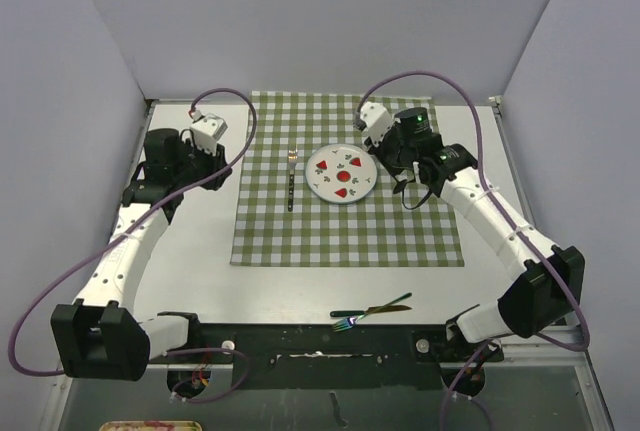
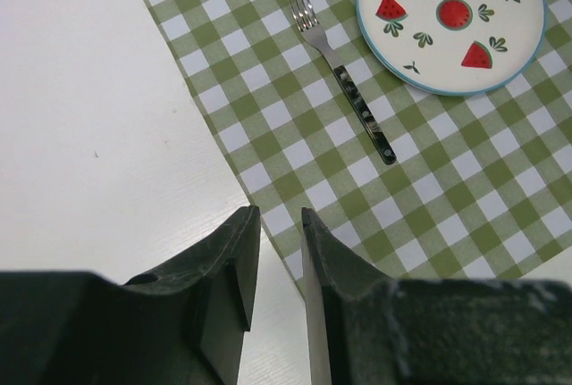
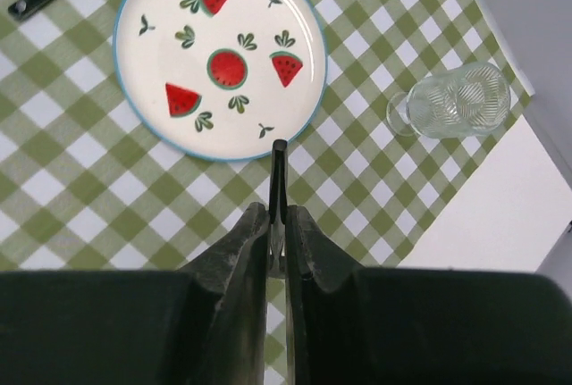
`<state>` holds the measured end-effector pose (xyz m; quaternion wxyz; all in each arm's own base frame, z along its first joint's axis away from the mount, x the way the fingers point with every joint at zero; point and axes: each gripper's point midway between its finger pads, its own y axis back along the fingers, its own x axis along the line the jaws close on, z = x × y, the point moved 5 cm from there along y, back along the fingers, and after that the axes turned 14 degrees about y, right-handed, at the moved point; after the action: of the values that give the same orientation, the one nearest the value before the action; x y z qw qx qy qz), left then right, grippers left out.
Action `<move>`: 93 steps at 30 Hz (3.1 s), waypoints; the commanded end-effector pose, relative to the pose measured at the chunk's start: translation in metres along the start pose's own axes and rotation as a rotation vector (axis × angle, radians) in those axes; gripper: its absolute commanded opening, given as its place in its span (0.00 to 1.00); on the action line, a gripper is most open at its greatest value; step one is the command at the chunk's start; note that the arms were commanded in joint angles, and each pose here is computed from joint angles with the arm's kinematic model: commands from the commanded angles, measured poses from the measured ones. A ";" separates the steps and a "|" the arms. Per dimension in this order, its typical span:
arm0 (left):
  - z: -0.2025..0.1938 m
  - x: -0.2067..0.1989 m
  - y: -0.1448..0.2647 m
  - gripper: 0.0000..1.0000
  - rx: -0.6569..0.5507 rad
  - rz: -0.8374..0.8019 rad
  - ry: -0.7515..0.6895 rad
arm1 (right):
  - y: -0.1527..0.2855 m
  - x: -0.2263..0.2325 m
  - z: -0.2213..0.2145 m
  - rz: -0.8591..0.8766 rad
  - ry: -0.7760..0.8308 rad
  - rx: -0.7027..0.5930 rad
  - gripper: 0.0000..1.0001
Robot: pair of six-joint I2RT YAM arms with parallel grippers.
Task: Set the dinner table for one person
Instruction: Pick up the spoon from the center of the board, then place the spoon on the napkin.
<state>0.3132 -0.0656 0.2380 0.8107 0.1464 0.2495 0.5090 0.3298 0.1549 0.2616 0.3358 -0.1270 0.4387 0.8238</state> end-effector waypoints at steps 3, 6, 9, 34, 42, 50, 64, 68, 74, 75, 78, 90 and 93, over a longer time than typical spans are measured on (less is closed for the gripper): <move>0.014 0.006 -0.009 0.24 -0.078 0.011 -0.002 | -0.004 -0.042 0.021 -0.190 -0.252 -0.197 0.00; 0.013 0.007 -0.015 0.24 -0.074 0.006 0.004 | -0.010 -0.061 0.013 -0.251 -0.349 -0.227 0.00; 0.011 0.008 -0.019 0.23 -0.069 -0.001 0.011 | -0.012 -0.076 0.004 -0.344 -0.396 -0.227 0.00; -0.002 0.011 -0.041 0.22 -0.056 -0.050 0.018 | -0.062 -0.107 -0.039 -0.421 -0.591 -0.396 0.00; -0.002 0.010 -0.045 0.22 -0.069 -0.060 0.007 | -0.080 -0.107 -0.046 -0.407 -0.536 -0.389 0.00; 0.001 0.009 -0.050 0.22 -0.066 -0.069 0.000 | -0.089 -0.113 -0.051 -0.436 -0.466 -0.368 0.00; -0.008 0.006 -0.062 0.22 -0.039 -0.088 0.001 | -0.099 -0.125 -0.062 -0.512 -0.400 -0.360 0.00; -0.009 0.004 -0.066 0.22 -0.029 -0.092 -0.001 | -0.102 -0.126 -0.065 -0.522 -0.405 -0.363 0.00; -0.011 0.000 -0.070 0.22 -0.009 -0.103 -0.011 | -0.107 -0.127 -0.073 -0.516 -0.444 -0.361 0.00; -0.011 -0.001 -0.071 0.21 -0.005 -0.105 -0.013 | -0.108 -0.128 -0.074 -0.513 -0.449 -0.359 0.00; -0.011 -0.003 -0.073 0.21 0.003 -0.106 -0.019 | -0.110 -0.129 -0.075 -0.505 -0.470 -0.359 0.00; -0.012 -0.011 -0.080 0.21 0.022 -0.120 -0.055 | -0.111 -0.124 -0.076 -0.475 -0.498 -0.355 0.00; -0.012 -0.015 -0.081 0.21 0.026 -0.126 -0.066 | -0.109 -0.122 -0.076 -0.462 -0.498 -0.349 0.00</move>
<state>0.3480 -0.1071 0.1706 0.8313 0.1725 0.2742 0.4517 0.4791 0.0806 0.1748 0.5769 -0.0441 0.1955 0.7918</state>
